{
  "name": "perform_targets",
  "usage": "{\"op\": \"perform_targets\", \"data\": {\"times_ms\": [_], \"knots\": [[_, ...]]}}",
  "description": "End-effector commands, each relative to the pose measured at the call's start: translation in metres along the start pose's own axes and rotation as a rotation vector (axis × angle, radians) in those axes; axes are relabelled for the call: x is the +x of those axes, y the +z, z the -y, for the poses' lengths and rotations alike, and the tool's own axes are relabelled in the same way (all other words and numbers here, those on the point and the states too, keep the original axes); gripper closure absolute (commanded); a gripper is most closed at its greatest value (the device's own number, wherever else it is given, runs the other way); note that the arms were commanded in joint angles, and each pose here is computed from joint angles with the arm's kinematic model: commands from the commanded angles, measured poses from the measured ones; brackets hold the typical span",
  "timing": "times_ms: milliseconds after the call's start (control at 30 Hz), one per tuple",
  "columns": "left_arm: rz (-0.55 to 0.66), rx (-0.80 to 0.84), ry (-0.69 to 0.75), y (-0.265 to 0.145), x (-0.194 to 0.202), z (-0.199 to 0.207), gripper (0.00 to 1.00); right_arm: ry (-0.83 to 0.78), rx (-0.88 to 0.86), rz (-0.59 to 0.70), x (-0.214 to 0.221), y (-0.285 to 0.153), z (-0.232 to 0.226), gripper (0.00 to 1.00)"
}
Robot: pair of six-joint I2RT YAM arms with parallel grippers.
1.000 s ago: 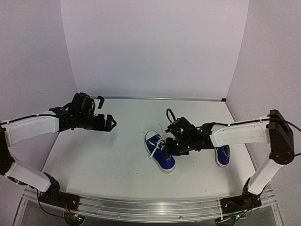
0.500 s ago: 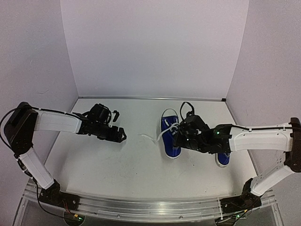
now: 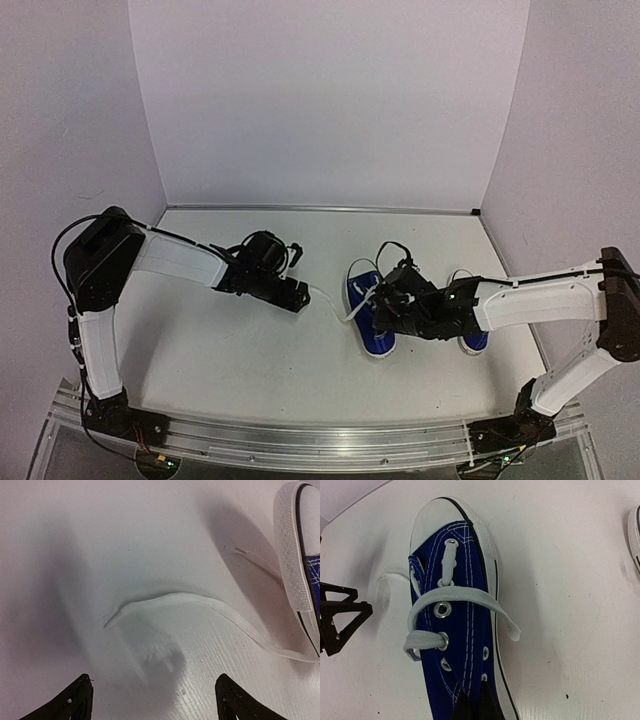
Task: Tie the shoes
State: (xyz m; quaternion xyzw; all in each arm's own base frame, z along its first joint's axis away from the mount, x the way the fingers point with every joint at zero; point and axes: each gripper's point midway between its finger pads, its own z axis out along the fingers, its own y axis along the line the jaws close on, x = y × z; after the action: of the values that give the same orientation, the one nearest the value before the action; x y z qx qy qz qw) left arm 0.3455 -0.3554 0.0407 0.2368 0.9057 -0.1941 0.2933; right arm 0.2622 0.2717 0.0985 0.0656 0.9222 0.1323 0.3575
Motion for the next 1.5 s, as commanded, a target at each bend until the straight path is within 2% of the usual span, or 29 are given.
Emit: {"op": "perform_targets", "data": {"times_ms": [0,300,500,600,667,733,867,933,1200,1300,1467], "knots": [[0.079,-0.073,0.16,0.003,-0.034,-0.003,0.16,0.06,-0.025,0.08,-0.017,-0.004,-0.008,1.0],[0.028,-0.09,0.37,0.025,-0.042,-0.006,0.16,0.049,-0.031,0.067,-0.015,-0.002,-0.01,1.0],[-0.058,0.032,0.367,0.043,-0.027,-0.002,0.22,0.048,-0.047,0.059,-0.016,-0.003,-0.015,1.0],[-0.108,0.078,0.364,0.045,-0.016,-0.003,0.34,0.044,-0.052,0.056,-0.016,-0.003,-0.018,1.0],[-0.147,0.096,0.362,0.044,-0.007,-0.003,0.51,0.039,-0.057,0.055,-0.017,-0.003,-0.02,1.0],[-0.165,0.094,0.36,0.038,0.0,-0.005,0.63,0.036,-0.062,0.055,-0.018,-0.004,-0.022,1.0],[-0.157,0.068,0.327,0.014,0.004,-0.01,0.93,0.019,-0.081,0.037,-0.016,0.0,-0.032,1.0],[-0.136,0.043,0.268,-0.003,0.0,-0.015,1.0,0.02,-0.109,0.014,-0.011,0.006,-0.04,1.0],[-0.018,-0.086,0.053,-0.102,-0.005,-0.036,1.0,0.081,-0.228,-0.079,0.024,0.02,-0.093,1.0],[0.081,-0.116,-0.029,-0.146,-0.013,-0.044,1.0,0.094,-0.259,-0.101,0.04,0.019,-0.118,1.0],[0.161,-0.128,-0.105,-0.19,-0.013,-0.051,1.0,0.126,-0.269,-0.128,0.062,0.026,-0.142,1.0]]}}
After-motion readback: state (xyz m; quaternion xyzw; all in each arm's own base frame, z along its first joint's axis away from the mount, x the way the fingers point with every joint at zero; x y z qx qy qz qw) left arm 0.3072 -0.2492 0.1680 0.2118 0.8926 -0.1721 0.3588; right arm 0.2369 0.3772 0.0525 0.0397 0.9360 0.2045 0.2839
